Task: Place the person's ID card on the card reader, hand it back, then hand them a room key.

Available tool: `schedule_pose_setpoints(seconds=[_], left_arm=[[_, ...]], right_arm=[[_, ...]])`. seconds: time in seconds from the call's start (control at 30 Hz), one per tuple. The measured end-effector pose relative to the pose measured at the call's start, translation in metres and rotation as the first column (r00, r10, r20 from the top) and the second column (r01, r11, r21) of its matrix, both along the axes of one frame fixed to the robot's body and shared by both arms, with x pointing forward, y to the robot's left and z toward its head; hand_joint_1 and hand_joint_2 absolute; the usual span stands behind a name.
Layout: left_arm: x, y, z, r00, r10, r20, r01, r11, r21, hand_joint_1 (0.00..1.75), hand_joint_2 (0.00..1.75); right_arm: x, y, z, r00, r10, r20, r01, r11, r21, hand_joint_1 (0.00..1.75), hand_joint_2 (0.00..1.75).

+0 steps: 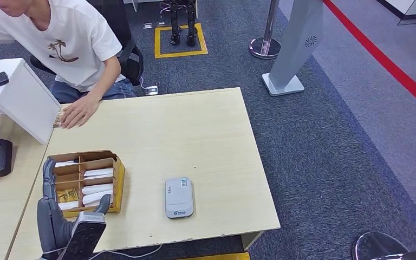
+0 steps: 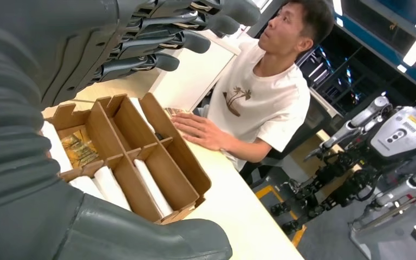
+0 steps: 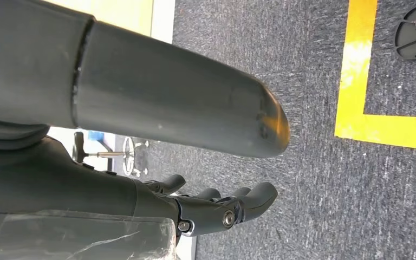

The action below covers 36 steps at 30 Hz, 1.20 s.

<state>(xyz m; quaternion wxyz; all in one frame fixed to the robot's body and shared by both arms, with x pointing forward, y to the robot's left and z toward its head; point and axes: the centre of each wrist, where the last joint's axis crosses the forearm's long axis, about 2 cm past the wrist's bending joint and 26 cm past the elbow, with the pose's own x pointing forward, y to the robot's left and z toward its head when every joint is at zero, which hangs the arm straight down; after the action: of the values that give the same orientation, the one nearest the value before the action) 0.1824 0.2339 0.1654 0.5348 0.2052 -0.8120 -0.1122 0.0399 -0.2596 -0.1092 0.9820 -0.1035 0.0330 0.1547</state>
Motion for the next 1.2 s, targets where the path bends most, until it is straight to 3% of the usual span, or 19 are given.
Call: schedule_pose_setpoints(seconds=[0.83, 1.2], left_arm=[[0.0015, -0.0015, -0.0053, 1.0, -0.004, -0.009, 0.004, 1.0, 0.018, 0.0, 1.75], [-0.0043, 0.0072, -0.0053, 0.998, 0.05, -0.034, -0.047, 0.995, 0.086, 0.0, 1.75]], right_arm=[[0.0002, -0.0001, 0.0, 1.0, -0.018, 0.012, 0.018, 1.0, 0.003, 0.0, 0.0], [0.0, -0.0003, 0.0, 0.998, -0.054, 0.016, 0.054, 0.999, 0.002, 0.0, 0.0]])
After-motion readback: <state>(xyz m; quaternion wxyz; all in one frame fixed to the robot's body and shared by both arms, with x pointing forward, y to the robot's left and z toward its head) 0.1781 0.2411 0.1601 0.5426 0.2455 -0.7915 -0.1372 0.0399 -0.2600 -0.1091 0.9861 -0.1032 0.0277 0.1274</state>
